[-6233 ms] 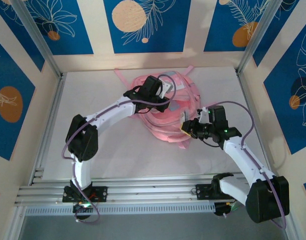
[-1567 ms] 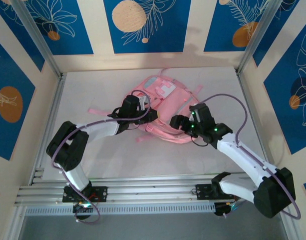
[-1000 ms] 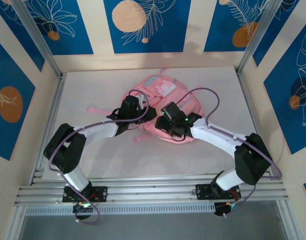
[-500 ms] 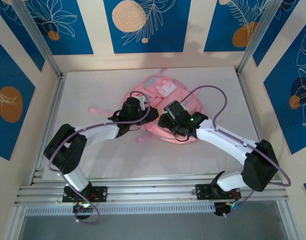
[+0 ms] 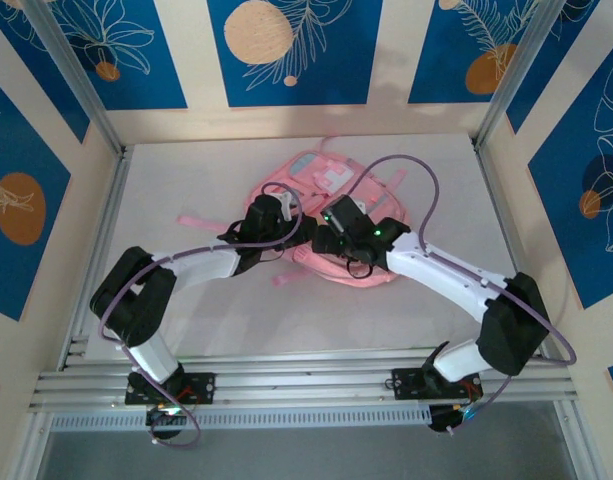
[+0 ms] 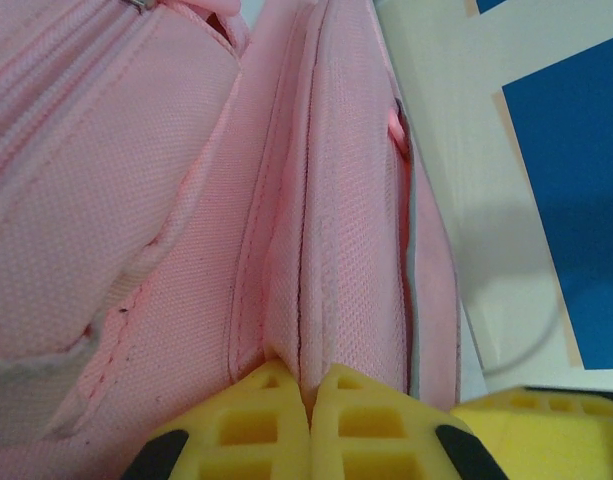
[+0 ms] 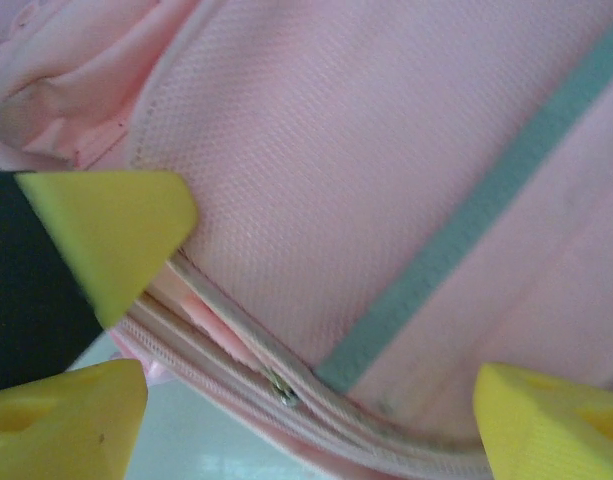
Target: Pack books, pencil case, and school supplies into a backpack
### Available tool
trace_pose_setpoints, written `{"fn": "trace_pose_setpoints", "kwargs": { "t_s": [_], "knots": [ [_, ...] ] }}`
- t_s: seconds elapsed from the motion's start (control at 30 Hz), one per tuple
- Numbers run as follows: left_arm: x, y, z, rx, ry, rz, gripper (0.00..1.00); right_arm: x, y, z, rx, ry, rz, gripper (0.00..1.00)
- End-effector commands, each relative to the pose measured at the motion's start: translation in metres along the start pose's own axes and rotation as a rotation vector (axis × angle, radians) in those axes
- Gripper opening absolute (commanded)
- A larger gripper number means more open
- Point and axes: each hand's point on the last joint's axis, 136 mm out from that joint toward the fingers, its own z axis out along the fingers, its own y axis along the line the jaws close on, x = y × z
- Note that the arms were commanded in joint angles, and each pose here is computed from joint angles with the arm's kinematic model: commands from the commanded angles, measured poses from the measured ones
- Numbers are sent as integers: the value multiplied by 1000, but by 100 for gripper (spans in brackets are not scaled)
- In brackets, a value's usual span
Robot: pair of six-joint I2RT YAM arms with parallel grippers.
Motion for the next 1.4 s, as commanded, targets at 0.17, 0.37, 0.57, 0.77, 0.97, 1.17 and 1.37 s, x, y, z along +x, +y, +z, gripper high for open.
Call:
{"fn": "trace_pose_setpoints", "kwargs": {
  "t_s": [0.17, 0.37, 0.57, 0.77, 0.97, 1.17, 1.37],
  "knots": [
    [-22, -70, -11, 215, -48, 61, 0, -20, -4, 25, 105, -72, -190, 86],
    [-29, -73, -14, 215, -58, 68, 0, 2, -1, 38, 77, -48, -304, 84],
    [-34, -76, -17, 232, -52, 54, 0, 9, -16, 45, 37, -47, -300, 84],
    [-47, -94, -32, 260, -79, 73, 0, 28, -30, 49, 28, -4, -306, 85],
    [-53, -102, -34, 272, -85, 80, 0, 31, -45, 32, 25, -7, -302, 85],
    [-52, -102, -27, 294, -74, 49, 0, 26, -31, 12, -124, -47, -299, 86],
    [-50, -102, -29, 291, -72, 44, 0, 11, -7, 10, -204, -76, -278, 88]
  ]
}}
